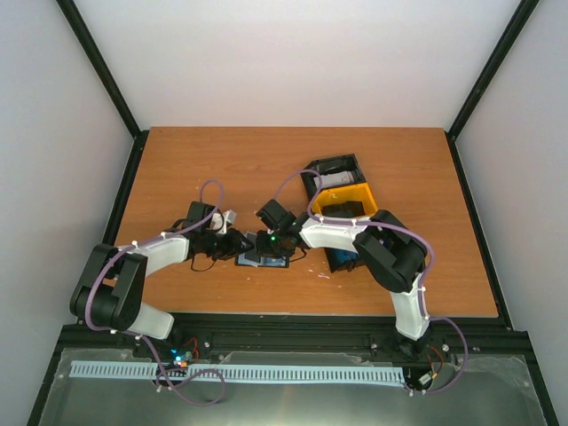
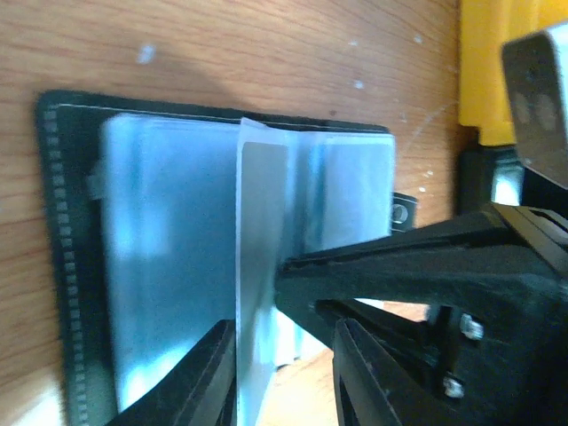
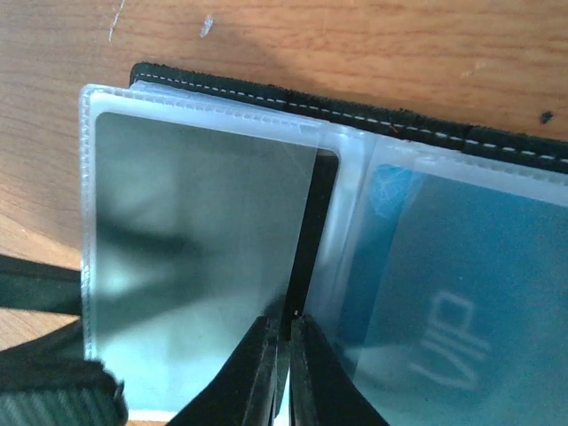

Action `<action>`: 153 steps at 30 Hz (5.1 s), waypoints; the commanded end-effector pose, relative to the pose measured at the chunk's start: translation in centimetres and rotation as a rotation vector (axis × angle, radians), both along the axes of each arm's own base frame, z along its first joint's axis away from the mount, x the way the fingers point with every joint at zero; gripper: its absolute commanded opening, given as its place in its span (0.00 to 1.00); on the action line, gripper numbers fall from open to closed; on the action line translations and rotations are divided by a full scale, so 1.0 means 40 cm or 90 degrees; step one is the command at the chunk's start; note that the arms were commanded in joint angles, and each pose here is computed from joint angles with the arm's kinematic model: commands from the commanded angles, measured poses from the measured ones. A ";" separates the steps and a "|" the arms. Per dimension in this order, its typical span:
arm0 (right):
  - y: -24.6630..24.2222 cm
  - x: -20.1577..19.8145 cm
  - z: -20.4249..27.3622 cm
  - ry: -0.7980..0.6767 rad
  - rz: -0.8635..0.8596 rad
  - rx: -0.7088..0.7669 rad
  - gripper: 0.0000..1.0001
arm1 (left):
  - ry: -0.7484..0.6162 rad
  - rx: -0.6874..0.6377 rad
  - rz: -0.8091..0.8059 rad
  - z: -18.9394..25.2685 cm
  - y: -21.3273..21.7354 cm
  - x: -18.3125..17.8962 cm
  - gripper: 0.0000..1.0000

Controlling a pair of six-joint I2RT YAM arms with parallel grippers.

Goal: Put the credit cards into the card holder
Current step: Turn over the card slot at the center of the board, then pick up the credit card from the storage box.

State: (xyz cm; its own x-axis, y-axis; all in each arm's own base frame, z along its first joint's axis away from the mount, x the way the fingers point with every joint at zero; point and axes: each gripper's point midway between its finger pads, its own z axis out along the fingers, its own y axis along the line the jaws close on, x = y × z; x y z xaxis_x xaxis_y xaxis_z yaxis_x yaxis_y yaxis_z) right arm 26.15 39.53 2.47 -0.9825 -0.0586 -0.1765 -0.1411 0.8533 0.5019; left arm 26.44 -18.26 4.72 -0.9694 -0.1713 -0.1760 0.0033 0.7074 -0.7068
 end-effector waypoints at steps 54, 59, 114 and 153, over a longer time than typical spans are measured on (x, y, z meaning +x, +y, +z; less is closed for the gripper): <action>-0.580 0.367 0.253 -0.141 -0.025 -0.238 0.52 | -0.137 0.123 -0.025 0.094 0.068 0.264 0.68; -0.604 0.380 0.189 -0.101 -0.016 -0.267 0.57 | -0.134 0.163 -0.020 0.078 0.087 0.293 0.68; -0.468 0.335 0.078 0.053 -0.006 0.100 0.45 | -0.072 0.194 -0.028 0.006 0.121 0.310 0.66; -0.423 0.279 0.144 0.050 0.076 0.205 0.36 | -0.065 0.197 -0.030 -0.005 0.121 0.308 0.66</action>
